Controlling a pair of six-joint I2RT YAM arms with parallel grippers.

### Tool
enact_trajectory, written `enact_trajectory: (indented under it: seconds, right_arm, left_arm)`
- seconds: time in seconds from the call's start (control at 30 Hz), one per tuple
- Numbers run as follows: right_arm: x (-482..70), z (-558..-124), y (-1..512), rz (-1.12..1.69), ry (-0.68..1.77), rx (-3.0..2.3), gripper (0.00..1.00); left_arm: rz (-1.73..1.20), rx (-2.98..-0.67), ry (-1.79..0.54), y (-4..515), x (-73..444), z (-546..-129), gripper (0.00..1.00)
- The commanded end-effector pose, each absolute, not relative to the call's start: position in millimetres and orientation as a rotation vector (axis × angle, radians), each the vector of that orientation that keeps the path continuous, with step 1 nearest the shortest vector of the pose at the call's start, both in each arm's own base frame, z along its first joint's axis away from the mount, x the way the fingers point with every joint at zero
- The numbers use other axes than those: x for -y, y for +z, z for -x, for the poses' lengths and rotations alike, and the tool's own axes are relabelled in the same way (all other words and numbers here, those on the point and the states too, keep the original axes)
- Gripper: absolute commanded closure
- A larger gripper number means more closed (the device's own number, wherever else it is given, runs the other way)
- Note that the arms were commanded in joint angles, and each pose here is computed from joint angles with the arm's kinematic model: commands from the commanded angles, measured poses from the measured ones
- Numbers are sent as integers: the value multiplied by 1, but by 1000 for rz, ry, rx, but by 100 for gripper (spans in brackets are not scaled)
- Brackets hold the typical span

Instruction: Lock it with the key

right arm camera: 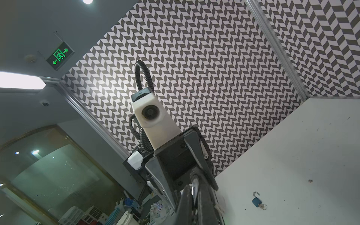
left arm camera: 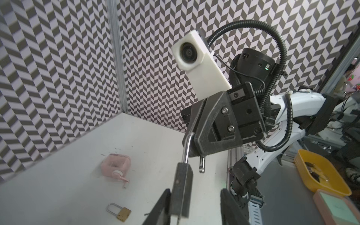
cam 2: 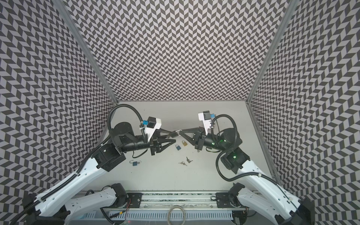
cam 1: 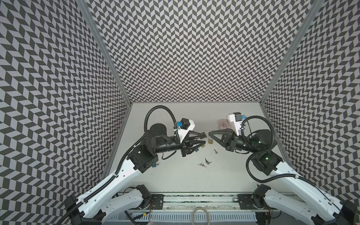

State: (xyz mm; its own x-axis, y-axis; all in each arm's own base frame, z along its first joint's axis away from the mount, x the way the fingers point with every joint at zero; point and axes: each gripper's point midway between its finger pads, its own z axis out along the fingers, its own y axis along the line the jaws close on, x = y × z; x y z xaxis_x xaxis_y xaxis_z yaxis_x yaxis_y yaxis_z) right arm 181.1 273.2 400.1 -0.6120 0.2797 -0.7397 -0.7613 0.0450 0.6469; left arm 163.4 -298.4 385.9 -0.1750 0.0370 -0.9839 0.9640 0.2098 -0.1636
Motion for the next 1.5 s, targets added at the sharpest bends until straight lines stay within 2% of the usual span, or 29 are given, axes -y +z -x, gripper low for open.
enact_trajectory:
  seconds: [0.0, 0.23, 0.33, 0.57, 0.9, 1.07, 1.17, 1.27, 1.47]
  right_arm:
    - [-266, -171, 425, 528, 1700, -1434, 100]
    - [-266, -165, 428, 563, 1708, -1418, 100]
    - [-266, -159, 430, 634, 1665, -1390, 100]
    - [-266, -151, 423, 893, 1375, -1303, 100]
    - [-269, -154, 420, 923, 1335, -1318, 100]
    - [-321, -140, 359, 1033, 1426, -1460, 100]
    - [-333, -132, 334, 1064, 1499, -1516, 100]
    - [-324, -137, 343, 1010, 1446, -1521, 100]
    - [-284, -146, 398, 864, 1418, -1396, 100]
  left_arm:
    - [-1034, -1359, -1184, 412, 298, -152, 73]
    - [-1034, -1370, -1193, 411, 300, -153, 99]
    - [-1038, -1364, -1206, 413, 300, -150, 100]
    - [-1140, -1302, -1337, 426, 302, -124, 100]
    - [-1111, -1304, -1323, 433, 298, -125, 100]
    - [-1094, -1302, -1385, 427, 320, -127, 100]
    - [-1113, -1292, -1379, 427, 333, -120, 100]
    - [-1085, -1294, -1339, 431, 325, -123, 100]
    - [-1046, -1333, -1278, 431, 302, -131, 100]
